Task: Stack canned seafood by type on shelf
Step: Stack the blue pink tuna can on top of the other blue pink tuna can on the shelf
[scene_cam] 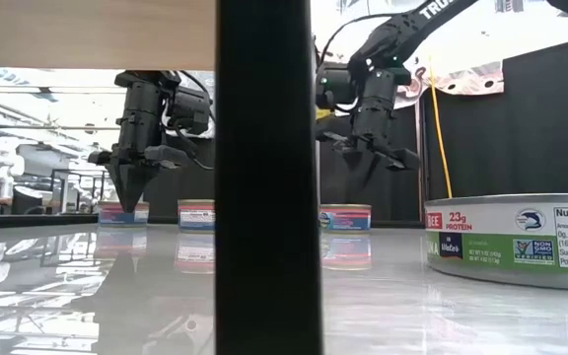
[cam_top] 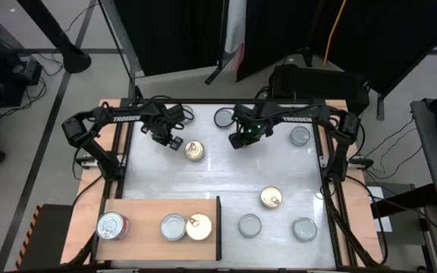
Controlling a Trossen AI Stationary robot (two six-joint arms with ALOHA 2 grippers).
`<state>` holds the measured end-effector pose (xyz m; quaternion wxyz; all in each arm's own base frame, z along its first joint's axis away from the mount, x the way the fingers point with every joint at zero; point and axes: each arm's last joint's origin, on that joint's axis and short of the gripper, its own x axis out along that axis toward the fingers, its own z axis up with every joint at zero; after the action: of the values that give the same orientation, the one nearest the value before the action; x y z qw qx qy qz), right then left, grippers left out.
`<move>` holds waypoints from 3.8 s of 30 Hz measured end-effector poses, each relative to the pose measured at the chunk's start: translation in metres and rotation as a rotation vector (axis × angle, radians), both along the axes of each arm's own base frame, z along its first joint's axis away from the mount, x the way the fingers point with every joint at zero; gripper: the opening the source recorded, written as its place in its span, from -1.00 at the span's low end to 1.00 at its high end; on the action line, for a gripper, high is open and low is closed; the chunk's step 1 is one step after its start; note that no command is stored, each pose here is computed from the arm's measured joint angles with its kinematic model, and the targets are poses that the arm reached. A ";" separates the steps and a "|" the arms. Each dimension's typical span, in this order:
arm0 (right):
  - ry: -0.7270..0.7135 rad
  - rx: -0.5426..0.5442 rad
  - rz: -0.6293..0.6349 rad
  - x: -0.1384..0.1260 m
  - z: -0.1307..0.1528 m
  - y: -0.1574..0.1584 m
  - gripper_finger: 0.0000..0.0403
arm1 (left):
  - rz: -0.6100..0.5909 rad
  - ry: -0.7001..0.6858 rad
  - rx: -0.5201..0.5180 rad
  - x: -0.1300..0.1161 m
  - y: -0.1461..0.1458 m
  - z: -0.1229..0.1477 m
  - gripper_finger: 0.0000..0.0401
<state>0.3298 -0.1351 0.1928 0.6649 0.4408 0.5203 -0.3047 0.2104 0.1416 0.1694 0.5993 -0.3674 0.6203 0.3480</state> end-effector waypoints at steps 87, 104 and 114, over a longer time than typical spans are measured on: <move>-0.233 -0.468 1.260 -0.015 0.005 -0.021 0.49 | -0.076 -0.599 0.126 0.000 -0.036 0.089 -0.95; -0.233 -0.485 1.271 -0.011 0.001 -0.021 -0.02 | -0.050 -0.644 0.166 0.017 -0.026 0.081 -0.95; -0.236 -0.442 1.176 -0.009 0.001 -0.017 -0.15 | -0.036 -0.652 0.160 0.017 -0.027 0.082 -0.95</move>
<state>0.3210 -0.1526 0.1937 0.8491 -0.0353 0.5235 0.0614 0.2271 0.1149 0.2510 0.7992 -0.3999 0.3731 0.2491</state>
